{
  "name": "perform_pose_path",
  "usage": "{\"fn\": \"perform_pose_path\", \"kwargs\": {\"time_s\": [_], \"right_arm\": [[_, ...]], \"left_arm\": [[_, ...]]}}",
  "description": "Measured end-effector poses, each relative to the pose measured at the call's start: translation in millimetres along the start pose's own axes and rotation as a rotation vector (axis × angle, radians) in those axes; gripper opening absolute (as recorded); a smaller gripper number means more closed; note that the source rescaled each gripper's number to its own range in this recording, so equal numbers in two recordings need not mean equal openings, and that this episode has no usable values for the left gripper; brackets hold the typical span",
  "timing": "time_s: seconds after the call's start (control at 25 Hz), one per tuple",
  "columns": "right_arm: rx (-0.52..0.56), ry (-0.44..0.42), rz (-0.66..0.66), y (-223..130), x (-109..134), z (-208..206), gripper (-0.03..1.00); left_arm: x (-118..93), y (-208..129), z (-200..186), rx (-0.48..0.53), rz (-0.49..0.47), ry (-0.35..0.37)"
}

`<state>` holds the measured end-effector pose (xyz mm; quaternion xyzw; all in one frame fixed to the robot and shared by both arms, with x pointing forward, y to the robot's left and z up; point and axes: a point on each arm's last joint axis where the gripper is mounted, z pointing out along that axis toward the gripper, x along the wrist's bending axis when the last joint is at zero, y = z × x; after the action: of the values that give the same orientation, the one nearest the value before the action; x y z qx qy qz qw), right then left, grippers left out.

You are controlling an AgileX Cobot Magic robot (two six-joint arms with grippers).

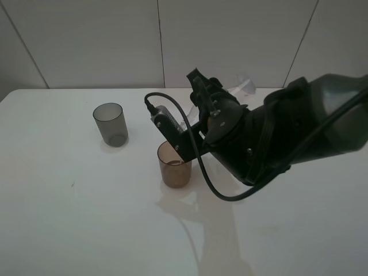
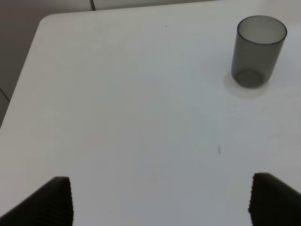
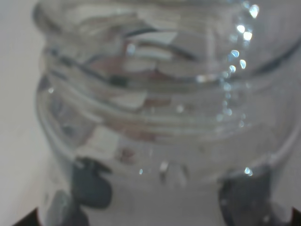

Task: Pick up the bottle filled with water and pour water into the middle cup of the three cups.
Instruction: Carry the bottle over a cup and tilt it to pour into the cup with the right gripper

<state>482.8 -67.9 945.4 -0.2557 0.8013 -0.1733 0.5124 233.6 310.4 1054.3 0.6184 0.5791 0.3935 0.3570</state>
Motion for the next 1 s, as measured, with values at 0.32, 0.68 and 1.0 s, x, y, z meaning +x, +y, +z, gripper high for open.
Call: {"fn": "perform_pose_path", "kwargs": {"time_s": [0.32,0.68,1.0], "right_arm": [[0.0,0.0,0.0,0.0,0.0,0.0,0.03],[-0.001,0.0,0.0,0.1,0.0,0.0,0.03],[-0.003,0.0,0.0,0.3,0.0,0.0,0.03]], "left_arm": [[0.0,0.0,0.0,0.0,0.0,0.0],[0.0,0.0,0.0,0.0,0.0,0.0],[0.0,0.0,0.0,0.0,0.0,0.0]]}}
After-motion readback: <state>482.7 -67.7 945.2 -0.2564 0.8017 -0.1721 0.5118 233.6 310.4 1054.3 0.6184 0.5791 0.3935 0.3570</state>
